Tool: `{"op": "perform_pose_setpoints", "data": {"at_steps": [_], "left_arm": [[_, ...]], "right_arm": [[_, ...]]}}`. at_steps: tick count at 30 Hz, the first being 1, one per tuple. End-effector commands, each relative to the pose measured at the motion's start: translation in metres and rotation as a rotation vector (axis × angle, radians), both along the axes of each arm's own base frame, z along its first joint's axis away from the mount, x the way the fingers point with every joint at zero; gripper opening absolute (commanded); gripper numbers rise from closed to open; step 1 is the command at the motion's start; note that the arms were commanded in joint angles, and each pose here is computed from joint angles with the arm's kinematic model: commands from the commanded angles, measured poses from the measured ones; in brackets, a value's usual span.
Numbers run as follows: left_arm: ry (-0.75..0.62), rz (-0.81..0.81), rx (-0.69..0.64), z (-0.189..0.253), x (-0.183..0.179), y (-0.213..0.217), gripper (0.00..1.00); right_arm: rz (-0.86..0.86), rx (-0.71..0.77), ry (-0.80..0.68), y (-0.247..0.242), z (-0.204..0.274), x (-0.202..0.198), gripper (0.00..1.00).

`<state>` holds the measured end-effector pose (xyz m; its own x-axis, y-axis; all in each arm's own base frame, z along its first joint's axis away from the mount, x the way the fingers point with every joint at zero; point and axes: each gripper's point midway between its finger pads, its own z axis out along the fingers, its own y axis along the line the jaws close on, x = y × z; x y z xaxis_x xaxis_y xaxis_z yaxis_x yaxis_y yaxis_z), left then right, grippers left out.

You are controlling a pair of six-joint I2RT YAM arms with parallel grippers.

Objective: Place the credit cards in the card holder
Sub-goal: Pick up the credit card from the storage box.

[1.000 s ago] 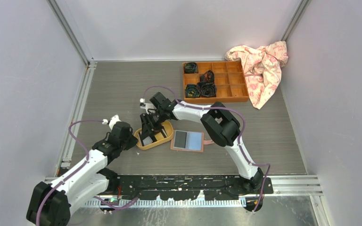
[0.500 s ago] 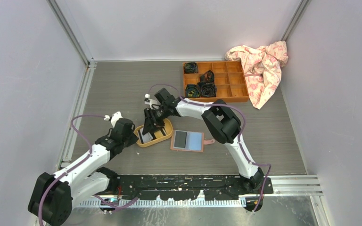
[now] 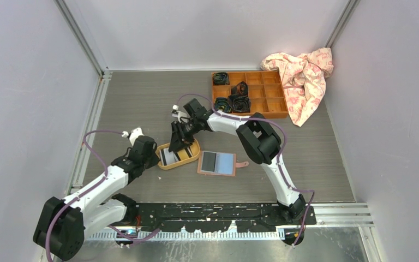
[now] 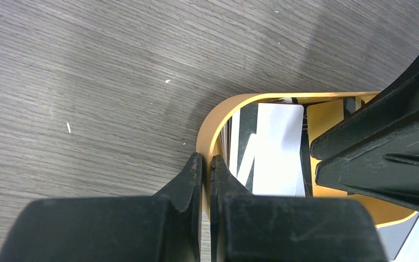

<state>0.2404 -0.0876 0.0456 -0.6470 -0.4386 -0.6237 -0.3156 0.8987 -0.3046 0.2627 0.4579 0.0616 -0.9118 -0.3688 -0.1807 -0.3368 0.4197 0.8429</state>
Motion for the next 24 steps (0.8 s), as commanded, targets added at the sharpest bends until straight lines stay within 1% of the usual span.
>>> {"op": "perform_pose_setpoints", "data": {"at_steps": [1,4,10,13,19,20,24], "left_arm": [[-0.188,-0.01,-0.101,0.051,0.036,-0.021,0.0],[-0.193,-0.017,-0.113,0.052,0.036,-0.023,0.0],[-0.19,-0.03,-0.134,0.052,0.034,-0.028,0.0],[-0.195,-0.028,-0.141,0.054,0.034,-0.029,0.0],[-0.195,-0.025,-0.136,0.054,0.033,-0.029,0.0],[-0.196,-0.024,-0.135,0.053,0.032,-0.029,0.0],[-0.199,-0.019,-0.129,0.054,0.031,-0.027,0.0]], "right_arm": [[0.017,-0.078,-0.159,-0.005,-0.001,0.013,0.48],[0.012,-0.088,-0.155,-0.004,-0.006,0.013,0.5],[0.041,-0.104,-0.122,0.008,-0.022,-0.005,0.5],[0.048,-0.098,-0.112,0.012,-0.02,-0.01,0.5],[0.046,0.074,-0.018,0.031,0.015,-0.018,0.47],[0.043,0.088,0.009,0.032,0.02,-0.021,0.47],[0.034,0.168,0.039,0.039,0.04,-0.022,0.44]]}}
